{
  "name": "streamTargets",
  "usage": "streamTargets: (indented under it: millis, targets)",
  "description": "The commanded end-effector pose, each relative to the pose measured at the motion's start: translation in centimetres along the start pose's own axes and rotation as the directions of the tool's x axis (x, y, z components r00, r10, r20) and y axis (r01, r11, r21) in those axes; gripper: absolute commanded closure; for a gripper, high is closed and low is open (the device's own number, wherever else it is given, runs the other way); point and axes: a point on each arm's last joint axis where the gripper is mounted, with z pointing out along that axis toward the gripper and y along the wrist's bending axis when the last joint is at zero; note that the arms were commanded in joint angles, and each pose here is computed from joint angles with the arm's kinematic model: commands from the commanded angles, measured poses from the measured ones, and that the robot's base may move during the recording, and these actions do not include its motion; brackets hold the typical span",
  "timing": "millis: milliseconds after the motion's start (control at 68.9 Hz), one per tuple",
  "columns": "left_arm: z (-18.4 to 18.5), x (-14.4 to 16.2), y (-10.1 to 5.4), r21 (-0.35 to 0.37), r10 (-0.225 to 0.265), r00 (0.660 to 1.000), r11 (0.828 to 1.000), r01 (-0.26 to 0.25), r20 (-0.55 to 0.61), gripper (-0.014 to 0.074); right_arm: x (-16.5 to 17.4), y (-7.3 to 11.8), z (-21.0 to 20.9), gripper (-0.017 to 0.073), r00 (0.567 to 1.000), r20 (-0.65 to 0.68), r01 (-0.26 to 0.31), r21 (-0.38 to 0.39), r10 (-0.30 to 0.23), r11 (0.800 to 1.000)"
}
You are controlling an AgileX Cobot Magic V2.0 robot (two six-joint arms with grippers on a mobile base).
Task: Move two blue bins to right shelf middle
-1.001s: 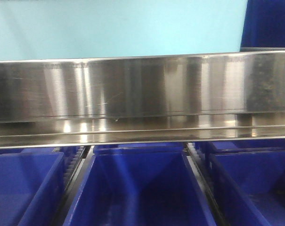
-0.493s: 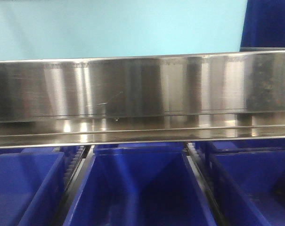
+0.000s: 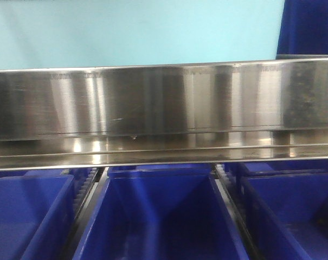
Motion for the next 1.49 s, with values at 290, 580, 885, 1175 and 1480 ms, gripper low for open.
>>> streamTargets:
  millis: [290,580,885,1175,1480]
  targets:
    - [-0.6,-0.7,0.4,-0.007,0.007,0.999,1.000,-0.007,0.053,0.0704,-0.7,-0.5,-0.5,0.0721,0.998,0.060,0.028,0.024,-0.029,0.999]
    - [-0.6,-0.4,0.4,-0.006,-0.003,1.000,1.000,0.004,0.023,0.0704,-0.6,-0.4,-0.5,0.0721,0.999,0.047,0.015,0.008,-0.016,1.000]
    - [-0.7,0.7,0.7,-0.034,-0.001,0.995,0.999,-0.002,-0.096,0.0704,1.1,0.1,-0.1,0.0721,0.991,-0.131,-0.040,-0.017,0.037,0.999]
    - [0.2,1.6,0.4,-0.062,0.013,0.985,0.998,-0.024,-0.174,0.0704,2.0,0.8,1.0,0.0721,0.977,-0.207,-0.058,-0.036,0.049,0.998]
    - [3.2,2.6,1.1,-0.034,-0.047,0.953,0.999,0.038,-0.299,0.0704,2.5,1.3,2.1,0.0721,0.970,-0.241,-0.050,-0.029,0.042,0.998]
